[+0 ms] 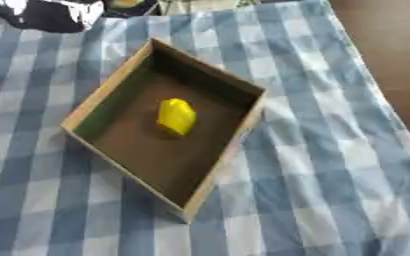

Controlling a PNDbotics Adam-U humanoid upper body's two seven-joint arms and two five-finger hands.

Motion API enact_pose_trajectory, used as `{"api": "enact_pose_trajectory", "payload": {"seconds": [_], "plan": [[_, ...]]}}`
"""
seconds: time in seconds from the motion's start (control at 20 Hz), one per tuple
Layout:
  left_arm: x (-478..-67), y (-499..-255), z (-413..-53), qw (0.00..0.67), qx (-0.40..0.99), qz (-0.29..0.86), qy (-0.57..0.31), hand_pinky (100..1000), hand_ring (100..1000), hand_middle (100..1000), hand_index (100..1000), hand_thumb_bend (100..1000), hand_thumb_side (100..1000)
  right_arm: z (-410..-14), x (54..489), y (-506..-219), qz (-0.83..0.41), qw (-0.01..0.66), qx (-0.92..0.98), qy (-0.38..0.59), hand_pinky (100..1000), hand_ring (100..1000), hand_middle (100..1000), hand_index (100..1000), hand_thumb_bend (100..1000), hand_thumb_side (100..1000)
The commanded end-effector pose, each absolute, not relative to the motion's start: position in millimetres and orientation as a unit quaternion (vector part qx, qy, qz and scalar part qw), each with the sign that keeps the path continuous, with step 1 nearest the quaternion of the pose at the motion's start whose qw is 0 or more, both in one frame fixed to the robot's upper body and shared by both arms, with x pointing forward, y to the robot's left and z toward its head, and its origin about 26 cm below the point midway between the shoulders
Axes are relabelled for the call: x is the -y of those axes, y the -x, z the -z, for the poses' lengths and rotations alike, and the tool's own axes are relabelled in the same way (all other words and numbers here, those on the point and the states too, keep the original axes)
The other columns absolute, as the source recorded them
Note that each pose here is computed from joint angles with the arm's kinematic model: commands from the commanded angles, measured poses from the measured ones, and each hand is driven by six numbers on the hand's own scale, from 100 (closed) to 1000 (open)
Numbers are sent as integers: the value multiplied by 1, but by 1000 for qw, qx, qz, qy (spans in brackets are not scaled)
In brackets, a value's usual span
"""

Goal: Pick up objects on the table and place them in the box.

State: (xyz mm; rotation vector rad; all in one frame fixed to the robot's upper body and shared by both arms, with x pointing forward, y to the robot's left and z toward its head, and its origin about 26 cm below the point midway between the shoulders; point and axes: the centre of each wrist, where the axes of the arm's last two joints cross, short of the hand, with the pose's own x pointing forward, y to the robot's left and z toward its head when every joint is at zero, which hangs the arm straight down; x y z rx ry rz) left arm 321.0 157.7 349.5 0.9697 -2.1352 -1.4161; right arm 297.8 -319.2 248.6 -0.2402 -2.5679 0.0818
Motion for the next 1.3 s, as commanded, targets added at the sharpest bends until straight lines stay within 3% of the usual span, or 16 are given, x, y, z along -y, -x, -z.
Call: {"api": "enact_pose_trajectory", "payload": {"seconds": [0.05, 0.3, 0.95, 1.05, 1.15, 1.2, 1.25, 1.3], "plan": [[-148, -292, -346, 166, 767, 542, -300, 625, 516, 494, 547, 100, 100, -258, 324, -293, -38, 262, 959, 103, 804, 855, 643, 808, 243, 428], [-147, -293, -319, 203, 764, 558, -254, 620, 513, 492, 544, 100, 100, -256, 325, -293, -36, 264, 958, 107, 804, 855, 644, 808, 242, 429], [-152, -300, -274, 306, 726, 564, -248, 621, 523, 494, 550, 100, 100, -254, 324, -293, -32, 264, 958, 106, 802, 855, 641, 807, 244, 431], [-151, -303, -268, 312, 721, 566, -248, 680, 584, 559, 627, 168, 100, -254, 324, -293, -31, 264, 958, 106, 802, 855, 641, 807, 246, 431], [-151, -305, -264, 310, 713, 577, -251, 811, 746, 719, 827, 252, 100, -254, 324, -293, -30, 265, 958, 106, 802, 855, 641, 807, 246, 431], [-151, -306, -263, 307, 709, 583, -254, 863, 800, 774, 878, 299, 100, -254, 324, -293, -30, 265, 958, 107, 802, 855, 641, 807, 246, 431], [-152, -306, -263, 300, 707, 584, -263, 902, 832, 807, 912, 367, 249, -254, 324, -293, -30, 265, 958, 108, 802, 855, 640, 806, 246, 432], [-154, -306, -265, 293, 707, 583, -274, 916, 846, 820, 924, 422, 344, -254, 325, -293, -29, 265, 958, 109, 802, 855, 640, 806, 246, 432]]}}
